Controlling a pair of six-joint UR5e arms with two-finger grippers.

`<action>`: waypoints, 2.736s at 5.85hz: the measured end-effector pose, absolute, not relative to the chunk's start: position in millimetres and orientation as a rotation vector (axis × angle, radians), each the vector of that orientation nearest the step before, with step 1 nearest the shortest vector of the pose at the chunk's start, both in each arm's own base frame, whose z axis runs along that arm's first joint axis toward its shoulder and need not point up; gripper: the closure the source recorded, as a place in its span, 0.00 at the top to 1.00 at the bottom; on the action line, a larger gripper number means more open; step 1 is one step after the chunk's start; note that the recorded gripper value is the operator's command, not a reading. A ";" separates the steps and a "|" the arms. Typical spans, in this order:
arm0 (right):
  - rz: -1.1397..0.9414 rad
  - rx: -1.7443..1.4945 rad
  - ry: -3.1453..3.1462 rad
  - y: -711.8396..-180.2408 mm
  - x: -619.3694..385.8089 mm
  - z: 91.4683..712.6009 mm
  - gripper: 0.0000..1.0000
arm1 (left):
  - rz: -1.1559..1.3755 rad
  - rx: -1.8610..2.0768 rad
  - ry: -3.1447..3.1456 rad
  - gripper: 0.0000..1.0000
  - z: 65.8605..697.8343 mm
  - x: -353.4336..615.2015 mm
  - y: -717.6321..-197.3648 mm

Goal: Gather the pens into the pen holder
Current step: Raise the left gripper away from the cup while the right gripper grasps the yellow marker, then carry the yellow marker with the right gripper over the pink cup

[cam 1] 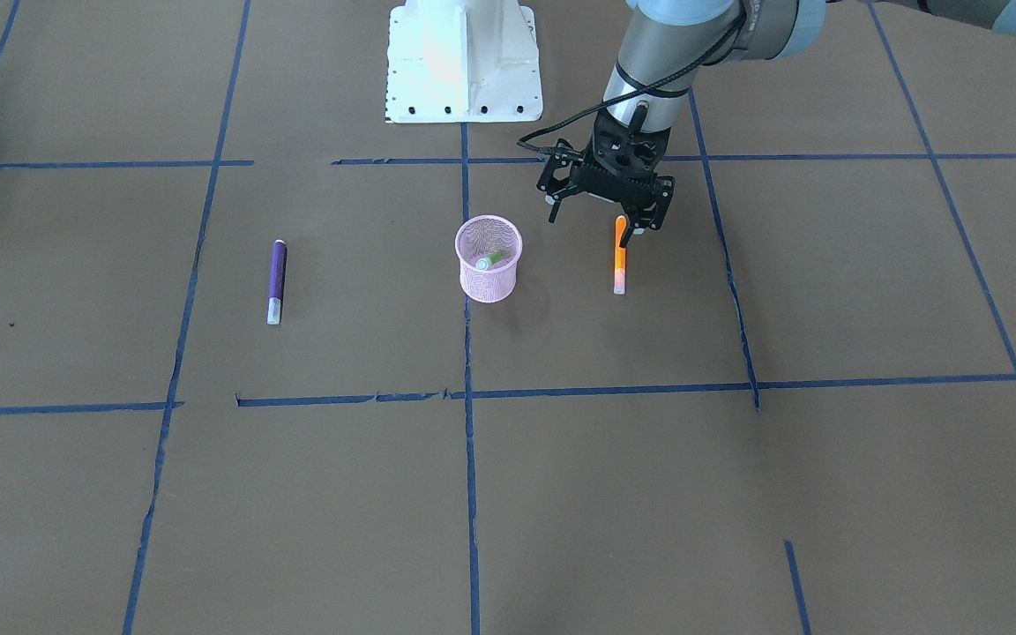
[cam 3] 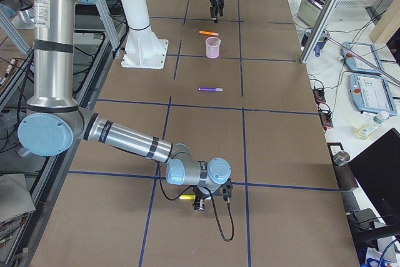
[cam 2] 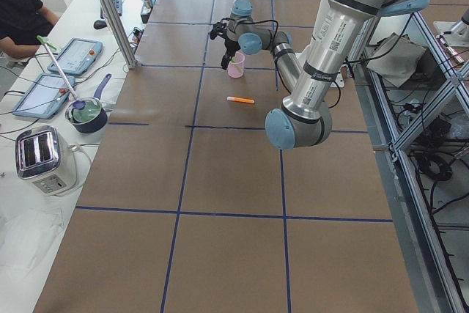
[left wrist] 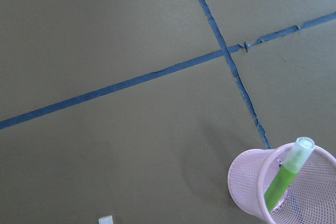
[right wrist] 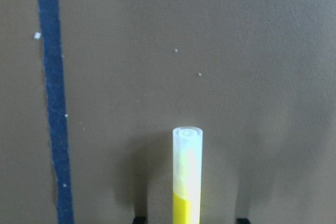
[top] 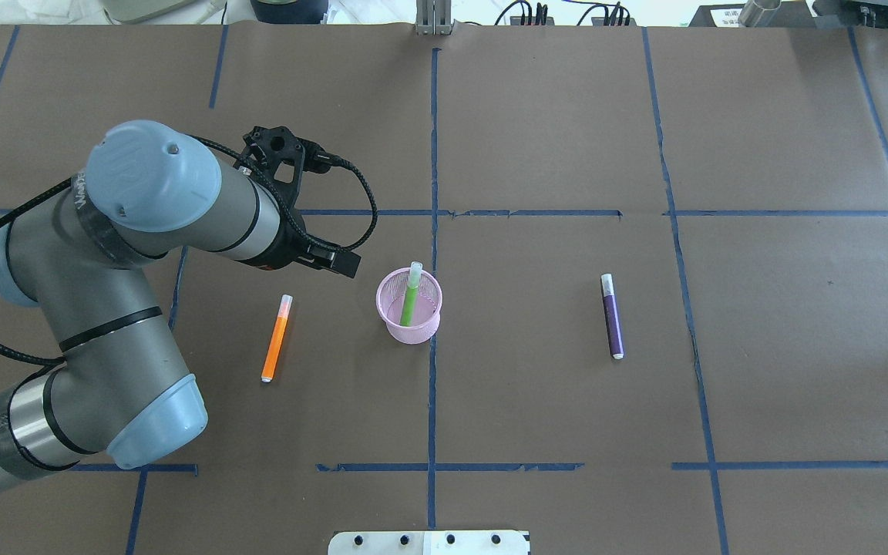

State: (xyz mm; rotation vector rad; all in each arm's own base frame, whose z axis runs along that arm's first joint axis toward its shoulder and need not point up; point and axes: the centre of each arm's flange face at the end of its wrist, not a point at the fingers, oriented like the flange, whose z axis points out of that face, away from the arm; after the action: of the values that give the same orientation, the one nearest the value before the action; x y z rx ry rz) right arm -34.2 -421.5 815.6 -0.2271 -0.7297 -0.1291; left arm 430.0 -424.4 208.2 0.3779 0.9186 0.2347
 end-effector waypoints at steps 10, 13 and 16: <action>-0.257 0.173 -0.820 -436.4 -57.4 587.6 0.00 | 0.237 0.405 0.949 1.00 202.7 425.6 -421.7; -0.101 0.372 -0.958 -433.5 -140.4 397.2 0.00 | 0.236 0.409 0.949 1.00 202.2 424.4 -422.1; 0.030 0.563 -1.168 -401.1 -291.2 275.8 0.00 | 0.237 0.414 0.940 1.00 206.9 418.9 -425.1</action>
State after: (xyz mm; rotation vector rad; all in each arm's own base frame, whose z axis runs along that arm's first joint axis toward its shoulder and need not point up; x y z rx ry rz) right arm -291.2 -401.1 275.8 0.5625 -1.1675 0.0299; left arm 418.9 -425.1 206.9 0.4138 0.9398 0.2368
